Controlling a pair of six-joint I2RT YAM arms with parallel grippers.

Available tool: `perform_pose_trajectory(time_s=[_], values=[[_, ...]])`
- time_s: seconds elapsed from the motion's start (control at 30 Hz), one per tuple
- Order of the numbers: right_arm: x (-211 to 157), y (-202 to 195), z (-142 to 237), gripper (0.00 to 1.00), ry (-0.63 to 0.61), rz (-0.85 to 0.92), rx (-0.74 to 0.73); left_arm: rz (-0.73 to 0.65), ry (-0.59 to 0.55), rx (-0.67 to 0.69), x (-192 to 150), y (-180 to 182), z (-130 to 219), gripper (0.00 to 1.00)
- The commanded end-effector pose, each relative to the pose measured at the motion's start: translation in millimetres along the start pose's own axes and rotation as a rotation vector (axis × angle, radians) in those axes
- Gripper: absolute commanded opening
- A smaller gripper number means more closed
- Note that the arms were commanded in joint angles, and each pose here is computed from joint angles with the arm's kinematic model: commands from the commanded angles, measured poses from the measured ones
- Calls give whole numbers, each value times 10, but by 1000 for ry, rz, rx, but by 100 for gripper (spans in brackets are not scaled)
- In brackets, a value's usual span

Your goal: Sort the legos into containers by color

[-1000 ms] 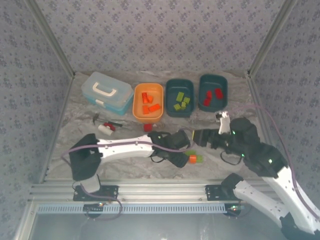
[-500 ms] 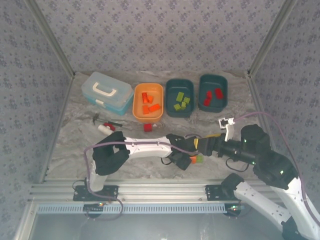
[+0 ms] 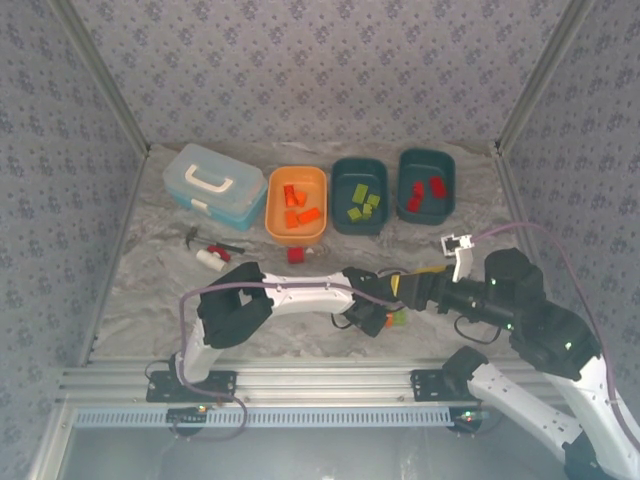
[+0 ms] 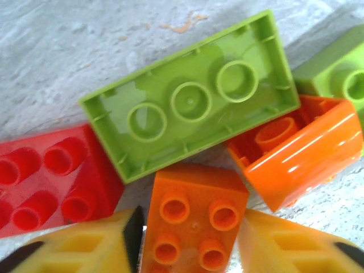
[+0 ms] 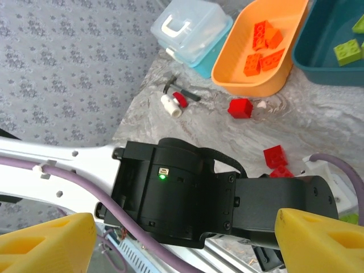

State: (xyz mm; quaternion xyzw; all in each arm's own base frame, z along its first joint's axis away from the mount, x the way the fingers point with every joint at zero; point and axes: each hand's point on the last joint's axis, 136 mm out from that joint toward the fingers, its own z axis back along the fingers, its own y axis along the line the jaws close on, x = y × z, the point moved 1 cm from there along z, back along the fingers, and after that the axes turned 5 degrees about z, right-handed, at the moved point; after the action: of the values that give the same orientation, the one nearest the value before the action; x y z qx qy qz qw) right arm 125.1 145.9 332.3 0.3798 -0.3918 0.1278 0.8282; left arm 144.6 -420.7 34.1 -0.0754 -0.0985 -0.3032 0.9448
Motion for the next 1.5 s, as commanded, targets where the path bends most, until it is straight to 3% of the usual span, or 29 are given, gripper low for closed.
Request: perform_pose_trajectory(time_s=[0.0, 0.1, 0.23, 0.43, 0.6, 0.77, 1.13, 1.47], values=[[73, -16, 105, 84, -30, 32, -38, -15, 27, -6, -21, -87, -41, 39], [78, -15, 104, 84, -32, 30, -38, -8, 18, 8, -9, -57, -6, 31], [65, -45, 100, 84, -29, 35, -53, 16, -15, 20, 10, 6, 164, 29], [92, 98, 83, 84, -31, 67, 28, 102, -95, -21, 92, 243, 689, 28], [202, 311, 33, 84, -59, 123, 143, 211, -171, -71, 368, 714, 1156, 29], [308, 259, -241, 83, -62, 151, 119, 320, -244, -86, 776, 1328, 1401, 29], [586, 313, -1109, 82, -40, 254, 0, 452, -368, -7, 1820, 2435, 1243, 27], [416, 281, -1313, 82, -2, 219, 0, 519, -344, 30, 2372, 3039, 843, 27]])
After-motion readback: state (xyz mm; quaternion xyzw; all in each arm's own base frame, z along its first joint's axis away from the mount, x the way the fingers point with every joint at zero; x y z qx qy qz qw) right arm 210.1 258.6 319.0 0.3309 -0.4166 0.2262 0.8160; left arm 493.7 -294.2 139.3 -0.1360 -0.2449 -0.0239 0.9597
